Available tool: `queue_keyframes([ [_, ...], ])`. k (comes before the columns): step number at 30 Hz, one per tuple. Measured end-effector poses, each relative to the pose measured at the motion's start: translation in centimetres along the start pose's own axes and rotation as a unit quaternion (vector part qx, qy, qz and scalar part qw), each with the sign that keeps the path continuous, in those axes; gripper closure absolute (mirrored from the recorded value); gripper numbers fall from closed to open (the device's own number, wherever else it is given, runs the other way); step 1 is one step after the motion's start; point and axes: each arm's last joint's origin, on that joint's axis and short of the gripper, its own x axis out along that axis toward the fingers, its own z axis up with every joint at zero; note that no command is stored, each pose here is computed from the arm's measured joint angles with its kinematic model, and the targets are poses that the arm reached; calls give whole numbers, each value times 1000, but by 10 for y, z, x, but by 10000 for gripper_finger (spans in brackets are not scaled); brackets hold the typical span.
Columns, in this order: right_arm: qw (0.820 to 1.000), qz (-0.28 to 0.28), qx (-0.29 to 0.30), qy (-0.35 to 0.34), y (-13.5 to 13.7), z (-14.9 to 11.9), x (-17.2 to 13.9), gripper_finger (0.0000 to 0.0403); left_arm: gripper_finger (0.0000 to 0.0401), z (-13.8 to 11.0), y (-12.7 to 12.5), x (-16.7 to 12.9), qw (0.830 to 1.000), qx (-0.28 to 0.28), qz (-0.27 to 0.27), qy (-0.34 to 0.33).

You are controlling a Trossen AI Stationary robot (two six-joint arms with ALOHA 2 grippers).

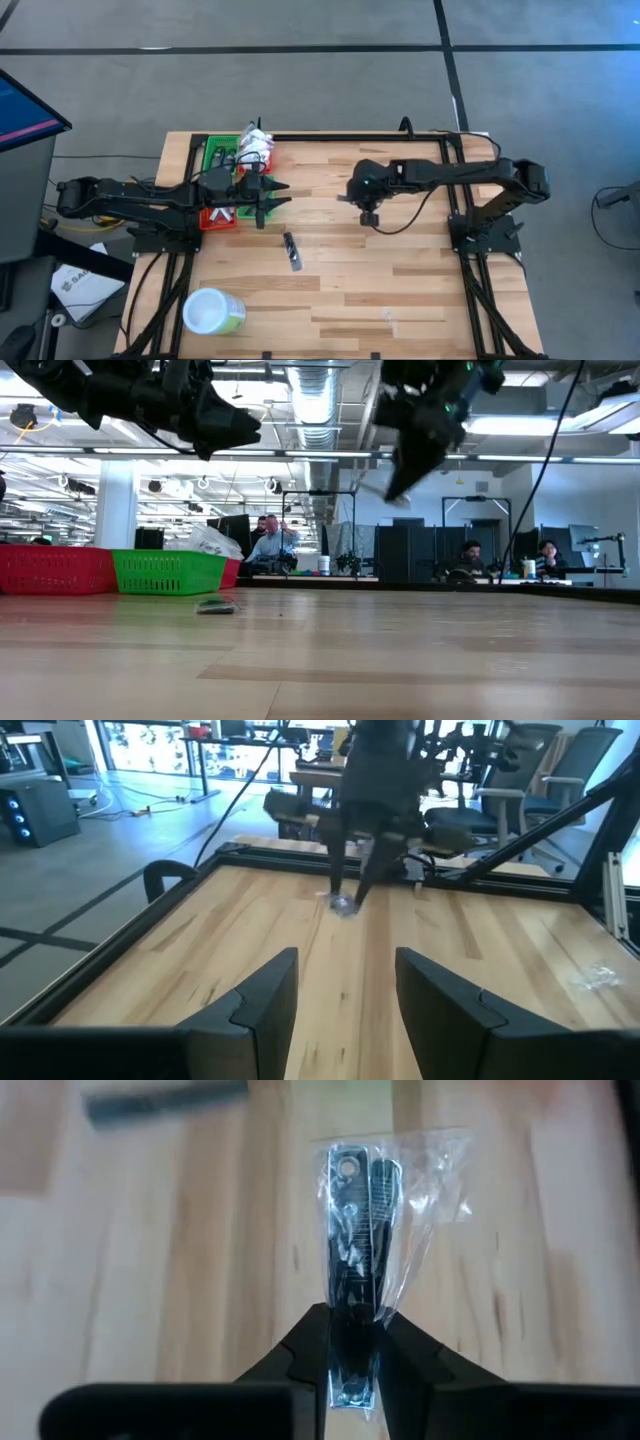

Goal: Pick & Place Travel size toiletries
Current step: Put the silver nail cutter into the bottom red bin

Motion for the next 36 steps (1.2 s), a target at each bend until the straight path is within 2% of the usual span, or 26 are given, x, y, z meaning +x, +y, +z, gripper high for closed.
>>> queue_keyframes([
  [9,989,0,-63,-132,21,38,-17,354,242,4,-7,0,1000,2,-17,-24],
  [16,978,3,-67,-197,24,51,-22,353,242,6,-17,4,998,17,-39,-47],
  [21,968,9,-70,-240,26,59,-25,353,242,-1,-23,19,996,31,-50,-64],
  [28,963,15,-73,-257,33,64,-19,353,242,-3,-25,34,990,47,-48,-122],
  [36,962,13,-72,-263,33,66,-13,352,242,-11,-26,43,989,47,-52,-129],
])
